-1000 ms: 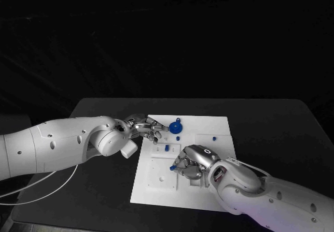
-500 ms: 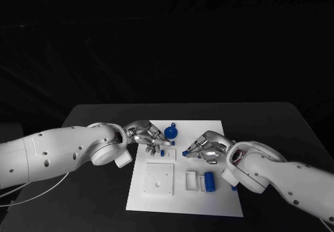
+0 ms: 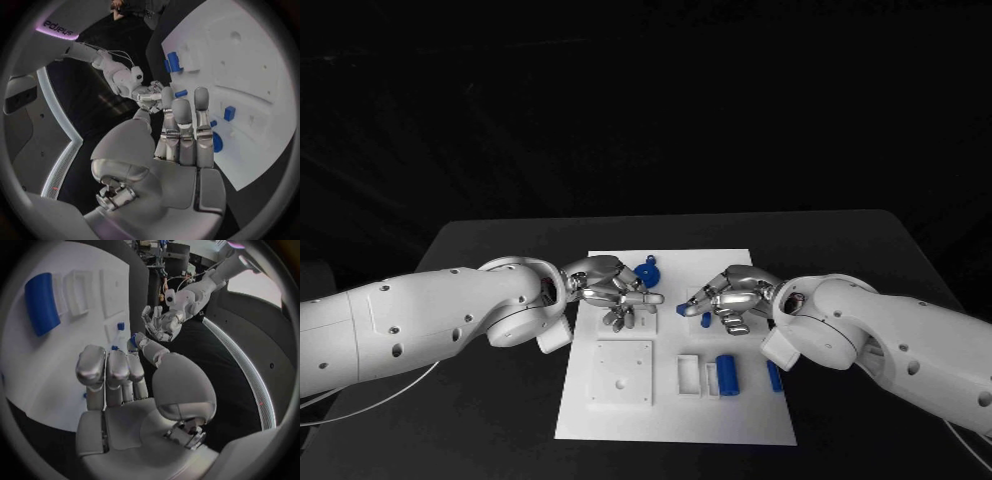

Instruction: Assemble the parts on the task board

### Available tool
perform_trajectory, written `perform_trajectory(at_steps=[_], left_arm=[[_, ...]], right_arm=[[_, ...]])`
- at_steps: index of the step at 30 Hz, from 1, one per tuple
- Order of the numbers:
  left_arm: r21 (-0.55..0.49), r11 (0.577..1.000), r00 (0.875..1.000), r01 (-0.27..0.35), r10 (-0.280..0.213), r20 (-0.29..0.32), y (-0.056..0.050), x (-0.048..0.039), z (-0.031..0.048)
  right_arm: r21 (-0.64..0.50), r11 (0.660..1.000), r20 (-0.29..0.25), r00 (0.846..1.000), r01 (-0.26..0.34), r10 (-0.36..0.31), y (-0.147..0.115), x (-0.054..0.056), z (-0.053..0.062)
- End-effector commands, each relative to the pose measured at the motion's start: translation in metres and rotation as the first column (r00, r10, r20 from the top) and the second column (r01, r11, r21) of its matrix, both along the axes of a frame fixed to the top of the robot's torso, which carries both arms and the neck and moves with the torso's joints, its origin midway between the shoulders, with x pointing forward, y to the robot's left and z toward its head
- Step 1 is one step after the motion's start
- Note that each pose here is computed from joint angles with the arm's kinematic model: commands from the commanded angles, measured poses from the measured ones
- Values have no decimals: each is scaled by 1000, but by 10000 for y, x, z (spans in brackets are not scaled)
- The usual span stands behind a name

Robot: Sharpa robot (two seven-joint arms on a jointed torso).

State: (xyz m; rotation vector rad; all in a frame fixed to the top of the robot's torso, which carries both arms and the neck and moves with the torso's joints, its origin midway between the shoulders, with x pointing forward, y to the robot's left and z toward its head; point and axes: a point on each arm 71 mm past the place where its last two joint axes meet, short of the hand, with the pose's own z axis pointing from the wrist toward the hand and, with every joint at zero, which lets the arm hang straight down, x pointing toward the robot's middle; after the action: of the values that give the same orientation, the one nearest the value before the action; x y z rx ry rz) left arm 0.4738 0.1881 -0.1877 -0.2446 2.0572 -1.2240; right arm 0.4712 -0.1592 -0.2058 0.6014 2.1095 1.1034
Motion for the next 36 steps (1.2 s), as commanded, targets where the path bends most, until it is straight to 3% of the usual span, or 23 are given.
perform_trajectory(at_steps=[1,13,36], left_arm=[[-2,999,999,33,-33,8,-56,-21,5],[16,999,999,35,-35,-8,-123,-19,-32],[38,998,998,57,-56,-37,-193,-20,-73]], right_arm=[[63,998,-121,992,-29,37,20,-31,-37],[133,991,-220,975,-13,43,20,-18,-51],[178,983,-254,964,-40,85,108,-39,-49]])
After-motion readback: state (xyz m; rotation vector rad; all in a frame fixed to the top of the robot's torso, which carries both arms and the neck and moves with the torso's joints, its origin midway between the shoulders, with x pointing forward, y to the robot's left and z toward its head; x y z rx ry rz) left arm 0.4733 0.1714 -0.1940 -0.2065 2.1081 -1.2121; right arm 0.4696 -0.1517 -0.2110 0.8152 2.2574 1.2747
